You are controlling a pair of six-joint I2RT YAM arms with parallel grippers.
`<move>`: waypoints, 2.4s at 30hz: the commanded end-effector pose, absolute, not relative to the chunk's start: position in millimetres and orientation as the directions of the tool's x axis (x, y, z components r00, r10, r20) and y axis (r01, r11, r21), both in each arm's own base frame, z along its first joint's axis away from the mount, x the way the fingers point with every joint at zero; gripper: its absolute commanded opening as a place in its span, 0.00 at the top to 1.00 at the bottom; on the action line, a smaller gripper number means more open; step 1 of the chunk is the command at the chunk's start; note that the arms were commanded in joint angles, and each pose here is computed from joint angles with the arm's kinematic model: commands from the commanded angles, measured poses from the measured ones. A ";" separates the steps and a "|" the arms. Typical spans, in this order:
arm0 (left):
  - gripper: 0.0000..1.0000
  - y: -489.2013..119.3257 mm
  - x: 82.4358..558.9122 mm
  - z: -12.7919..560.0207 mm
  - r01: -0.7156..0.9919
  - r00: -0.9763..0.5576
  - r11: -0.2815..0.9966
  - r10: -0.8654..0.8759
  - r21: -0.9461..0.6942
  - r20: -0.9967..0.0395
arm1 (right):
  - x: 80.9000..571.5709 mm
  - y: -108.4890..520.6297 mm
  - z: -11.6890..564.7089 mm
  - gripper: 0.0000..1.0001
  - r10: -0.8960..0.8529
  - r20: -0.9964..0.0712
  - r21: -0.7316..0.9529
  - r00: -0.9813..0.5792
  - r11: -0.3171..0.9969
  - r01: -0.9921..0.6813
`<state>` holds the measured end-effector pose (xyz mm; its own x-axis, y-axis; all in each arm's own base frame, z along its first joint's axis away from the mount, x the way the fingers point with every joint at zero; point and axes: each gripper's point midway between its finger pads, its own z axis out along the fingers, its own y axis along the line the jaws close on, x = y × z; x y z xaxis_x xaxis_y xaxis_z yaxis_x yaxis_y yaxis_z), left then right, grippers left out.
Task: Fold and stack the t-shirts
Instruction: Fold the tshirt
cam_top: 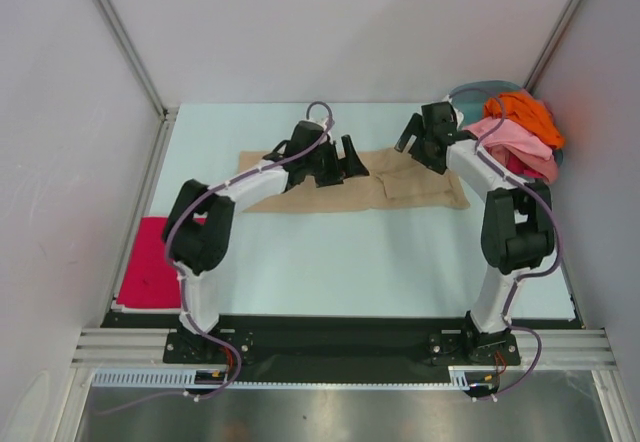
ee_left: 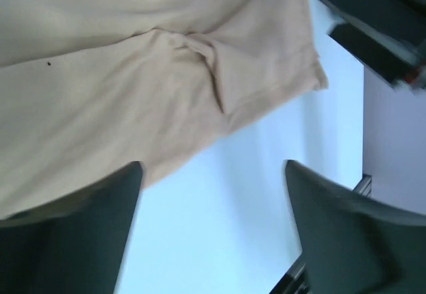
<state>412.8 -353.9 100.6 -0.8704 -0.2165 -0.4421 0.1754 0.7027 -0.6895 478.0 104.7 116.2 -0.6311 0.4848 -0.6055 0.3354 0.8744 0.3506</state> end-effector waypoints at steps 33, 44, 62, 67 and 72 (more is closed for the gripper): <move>0.00 -211.4 467.6 100.9 0.735 -0.508 0.670 0.649 0.108 -0.566 | 485.4 104.6 63.3 0.00 0.696 -0.475 0.086 -0.538 0.645 0.759; 0.00 -210.1 483.5 123.8 0.627 -0.563 0.777 0.504 0.059 -0.655 | 486.1 109.8 6.1 0.00 0.707 -0.418 0.009 -0.570 0.631 0.776; 0.00 -170.2 480.5 122.1 0.503 -0.685 0.863 0.357 -0.057 -0.635 | 510.2 143.4 -32.9 0.00 0.628 -0.408 -0.015 -0.662 0.721 0.693; 0.00 -166.5 485.8 121.1 0.490 -0.681 0.871 0.363 -0.028 -0.636 | 527.9 161.4 -30.6 0.00 0.603 -0.434 0.051 -0.670 0.758 0.650; 0.00 -159.1 491.3 108.3 0.489 -0.681 0.871 0.409 0.038 -0.607 | 551.1 182.1 -22.3 0.00 0.559 -0.485 0.105 -0.673 0.801 0.589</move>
<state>482.3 -159.5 88.4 -0.7222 0.3947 -0.5681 0.4884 0.8725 -0.0147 526.3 135.0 21.9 -0.6574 0.5778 -0.4837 0.6564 0.7544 0.0091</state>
